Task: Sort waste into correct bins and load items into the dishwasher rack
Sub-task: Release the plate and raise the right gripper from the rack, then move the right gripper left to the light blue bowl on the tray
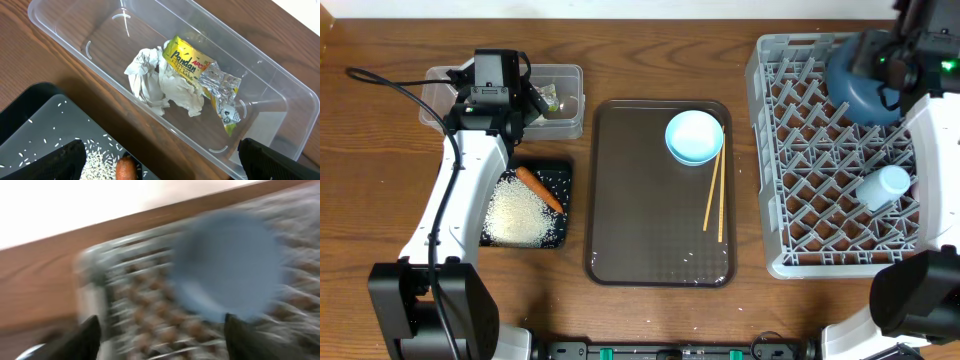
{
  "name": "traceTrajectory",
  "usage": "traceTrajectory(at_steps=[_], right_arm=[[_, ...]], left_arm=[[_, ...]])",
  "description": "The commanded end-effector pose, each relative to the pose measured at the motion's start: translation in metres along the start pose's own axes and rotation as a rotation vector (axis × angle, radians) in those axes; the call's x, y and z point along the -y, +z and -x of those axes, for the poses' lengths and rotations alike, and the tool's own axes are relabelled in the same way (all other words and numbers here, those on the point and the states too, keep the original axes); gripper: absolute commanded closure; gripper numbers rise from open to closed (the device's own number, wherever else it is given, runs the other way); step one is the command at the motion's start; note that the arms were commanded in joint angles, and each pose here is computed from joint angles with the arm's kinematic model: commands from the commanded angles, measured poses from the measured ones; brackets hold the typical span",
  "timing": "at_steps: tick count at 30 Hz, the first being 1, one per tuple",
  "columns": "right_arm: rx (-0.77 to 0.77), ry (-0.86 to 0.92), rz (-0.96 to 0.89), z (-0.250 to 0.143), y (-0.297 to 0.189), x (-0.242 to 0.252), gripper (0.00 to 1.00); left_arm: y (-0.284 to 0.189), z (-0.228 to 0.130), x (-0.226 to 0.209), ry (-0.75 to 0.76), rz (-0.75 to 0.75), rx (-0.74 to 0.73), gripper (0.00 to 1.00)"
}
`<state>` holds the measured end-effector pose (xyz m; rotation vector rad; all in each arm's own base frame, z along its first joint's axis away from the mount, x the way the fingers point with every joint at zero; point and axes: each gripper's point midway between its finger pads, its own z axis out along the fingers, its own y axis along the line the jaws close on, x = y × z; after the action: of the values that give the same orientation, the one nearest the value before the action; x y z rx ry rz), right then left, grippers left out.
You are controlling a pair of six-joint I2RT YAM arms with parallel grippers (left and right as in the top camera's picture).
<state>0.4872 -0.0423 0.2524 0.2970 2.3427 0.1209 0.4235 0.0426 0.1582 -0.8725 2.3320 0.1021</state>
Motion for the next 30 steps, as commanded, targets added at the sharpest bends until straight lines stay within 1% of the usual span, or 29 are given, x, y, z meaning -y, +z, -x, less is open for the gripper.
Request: traceTrajectory(at_steps=[1,3,4,6,10,12,14,17,20,22,25,30], right_arm=[[-0.094,-0.061,0.456,-0.022,-0.017,-0.108,0.15],[-0.138,-0.110,0.495,-0.040,-0.020,-0.138,0.14],[-0.152,-0.148,0.492,-0.049,-0.021,-0.149,0.12],[-0.180,-0.259,0.465,-0.071,-0.023,-0.173,0.11],[-0.203,-0.417,0.306,-0.108,-0.025,-0.202,0.11],[-0.195,-0.458,0.229,-0.123,-0.026,-0.211,0.11],[-0.180,-0.476,0.175,-0.136,-0.025,-0.220,0.14],[-0.168,-0.502,0.154,-0.159,-0.021,-0.234,0.21],[-0.164,-0.467,0.139,-0.176,-0.012,-0.238,0.27],[-0.160,-0.454,0.148,-0.184,-0.004,-0.239,0.30],[-0.160,-0.449,0.179,-0.196,0.007,-0.242,0.31],[-0.188,-0.444,0.247,-0.222,0.020,-0.245,0.39]], left_arm=[[0.003,-0.002,-0.001,0.008,0.009,-0.004,0.00],[0.003,-0.002,-0.001,0.008,0.009,-0.004,0.01],[0.003,-0.001,-0.001,0.008,0.010,-0.004,0.01],[0.003,-0.001,-0.001,0.008,0.010,-0.004,0.01],[0.003,-0.001,-0.001,0.008,0.010,-0.004,0.01],[0.003,-0.002,-0.001,0.008,0.009,-0.004,0.01],[0.003,-0.001,-0.001,0.008,0.010,-0.004,0.01],[0.003,-0.002,-0.001,0.008,0.009,-0.004,0.01],[0.003,-0.001,-0.001,0.008,0.010,-0.004,0.01],[0.003,-0.001,-0.001,0.008,0.010,-0.004,0.01],[0.003,-0.001,-0.001,0.008,0.010,-0.004,0.01],[0.003,-0.001,-0.001,0.008,0.010,-0.004,0.01]])
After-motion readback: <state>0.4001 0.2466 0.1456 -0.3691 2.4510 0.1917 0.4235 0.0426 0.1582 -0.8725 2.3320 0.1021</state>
